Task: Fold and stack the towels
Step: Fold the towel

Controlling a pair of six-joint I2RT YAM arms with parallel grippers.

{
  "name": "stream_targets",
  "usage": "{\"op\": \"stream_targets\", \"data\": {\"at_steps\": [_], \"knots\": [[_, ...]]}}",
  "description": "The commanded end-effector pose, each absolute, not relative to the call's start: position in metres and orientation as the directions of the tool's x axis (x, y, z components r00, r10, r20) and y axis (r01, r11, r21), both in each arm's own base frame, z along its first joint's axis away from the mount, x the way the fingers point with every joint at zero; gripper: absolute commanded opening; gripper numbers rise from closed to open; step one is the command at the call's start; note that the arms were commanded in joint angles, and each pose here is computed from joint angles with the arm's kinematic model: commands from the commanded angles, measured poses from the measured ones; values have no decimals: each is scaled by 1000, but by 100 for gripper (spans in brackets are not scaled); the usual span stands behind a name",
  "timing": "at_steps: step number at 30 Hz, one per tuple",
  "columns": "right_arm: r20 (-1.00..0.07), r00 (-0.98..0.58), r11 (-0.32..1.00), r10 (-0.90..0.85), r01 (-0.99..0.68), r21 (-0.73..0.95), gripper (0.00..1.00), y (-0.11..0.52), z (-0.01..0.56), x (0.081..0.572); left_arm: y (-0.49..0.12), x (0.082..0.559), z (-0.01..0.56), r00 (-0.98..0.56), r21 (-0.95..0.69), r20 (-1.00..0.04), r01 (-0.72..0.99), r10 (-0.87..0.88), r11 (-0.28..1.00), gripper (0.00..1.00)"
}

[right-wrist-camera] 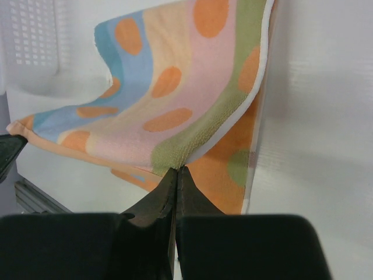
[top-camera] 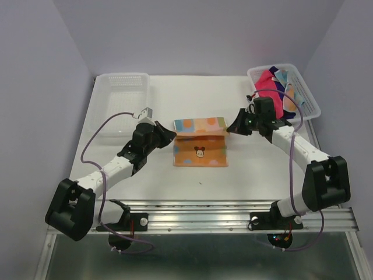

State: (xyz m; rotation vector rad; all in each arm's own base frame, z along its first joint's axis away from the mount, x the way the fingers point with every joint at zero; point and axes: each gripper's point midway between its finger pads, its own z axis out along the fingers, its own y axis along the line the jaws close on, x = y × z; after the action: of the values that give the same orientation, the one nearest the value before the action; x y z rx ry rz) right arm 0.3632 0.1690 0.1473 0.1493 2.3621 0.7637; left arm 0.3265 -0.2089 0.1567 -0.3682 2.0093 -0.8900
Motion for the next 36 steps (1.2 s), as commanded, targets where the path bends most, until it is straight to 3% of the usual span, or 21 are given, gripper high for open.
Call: {"op": "stream_targets", "data": {"at_steps": [1,11,20,36], "knots": [[-528,-802,820,280,-87,566,1,167,140,341,-201,321,150,-539,-733,-583,24,-609,680,0],[-467,-847,815,254,-73,575,1,171,113,309,-190,294,132,-536,-728,-574,-13,-619,686,0],[-536,-795,825,285,-81,559,1,168,145,328,-191,322,188,-458,-685,-661,44,-595,727,0],[-405,-881,835,244,-22,550,3,167,79,297,-191,276,105,-597,-717,-543,-35,-590,696,0]]}}
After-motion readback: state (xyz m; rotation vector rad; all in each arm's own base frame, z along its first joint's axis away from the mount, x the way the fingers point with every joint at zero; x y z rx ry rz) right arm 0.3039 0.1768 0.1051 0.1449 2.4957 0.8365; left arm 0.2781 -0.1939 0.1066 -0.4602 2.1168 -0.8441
